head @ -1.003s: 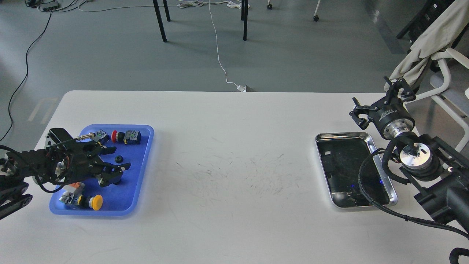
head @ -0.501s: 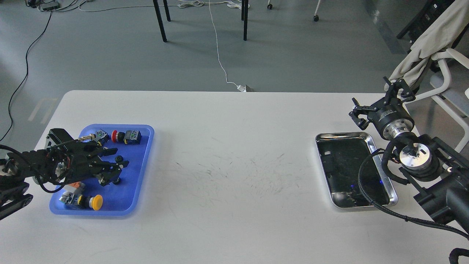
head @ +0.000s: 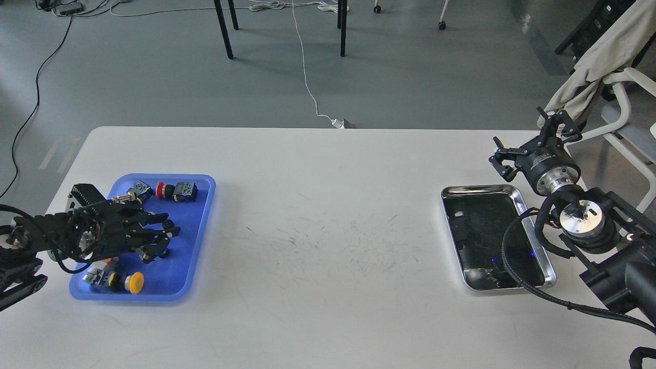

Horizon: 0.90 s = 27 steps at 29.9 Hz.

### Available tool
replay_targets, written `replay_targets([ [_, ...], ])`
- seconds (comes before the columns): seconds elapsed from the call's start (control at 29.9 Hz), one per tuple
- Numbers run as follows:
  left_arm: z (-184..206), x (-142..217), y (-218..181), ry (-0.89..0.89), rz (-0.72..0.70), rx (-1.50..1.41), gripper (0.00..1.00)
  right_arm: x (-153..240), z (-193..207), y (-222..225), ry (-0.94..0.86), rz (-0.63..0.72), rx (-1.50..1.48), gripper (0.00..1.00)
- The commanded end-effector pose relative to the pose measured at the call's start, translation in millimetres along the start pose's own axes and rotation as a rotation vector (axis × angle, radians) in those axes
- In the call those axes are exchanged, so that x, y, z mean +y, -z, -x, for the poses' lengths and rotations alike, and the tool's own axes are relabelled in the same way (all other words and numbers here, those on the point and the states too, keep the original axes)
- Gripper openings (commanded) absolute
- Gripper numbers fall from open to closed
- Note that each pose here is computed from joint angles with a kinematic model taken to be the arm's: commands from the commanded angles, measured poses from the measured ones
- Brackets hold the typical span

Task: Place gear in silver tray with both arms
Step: 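Close the left gripper on the small black gear, then lift the black gear and carry it toward the table centre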

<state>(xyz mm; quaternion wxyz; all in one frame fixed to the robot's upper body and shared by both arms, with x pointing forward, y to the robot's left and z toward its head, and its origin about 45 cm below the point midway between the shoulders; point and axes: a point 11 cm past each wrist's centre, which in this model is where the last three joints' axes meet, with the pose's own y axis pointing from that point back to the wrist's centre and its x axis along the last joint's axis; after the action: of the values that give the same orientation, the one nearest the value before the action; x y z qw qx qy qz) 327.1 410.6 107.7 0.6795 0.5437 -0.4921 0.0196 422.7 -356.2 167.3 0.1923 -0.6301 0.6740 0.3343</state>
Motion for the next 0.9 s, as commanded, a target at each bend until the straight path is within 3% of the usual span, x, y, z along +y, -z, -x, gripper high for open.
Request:
replay_targets([
  [0.0, 0.3, -0.3, 0.4, 0.002, -0.002, 0.001, 0.38, 0.0, 0.1, -0.4, 0.001, 0.002, 0.000, 0.99],
  [0.13, 3.7, 0.3, 0.6, 0.012, -0.002, -0.003, 0.33, 0.3, -0.5, -0.6, 0.000, 0.001, 0.000, 0.99],
  [0.2, 8.4, 1.7, -0.1, 0.027, 0.001, -0.007, 0.23, 0.3, -0.5, -0.6, 0.000, 0.001, 0.000, 0.99],
  [0.6, 4.0, 1.3, -1.8, 0.019, 0.008, -0.001, 0.12, 0.8, -1.1, -2.8, -0.002, 0.004, -0.001, 0.99],
  [0.87, -12.5, 9.6, 5.7, -0.030, -0.010, 0.041, 0.11, 1.7, -3.3, -1.7, -0.004, 0.003, 0.001, 0.99],
])
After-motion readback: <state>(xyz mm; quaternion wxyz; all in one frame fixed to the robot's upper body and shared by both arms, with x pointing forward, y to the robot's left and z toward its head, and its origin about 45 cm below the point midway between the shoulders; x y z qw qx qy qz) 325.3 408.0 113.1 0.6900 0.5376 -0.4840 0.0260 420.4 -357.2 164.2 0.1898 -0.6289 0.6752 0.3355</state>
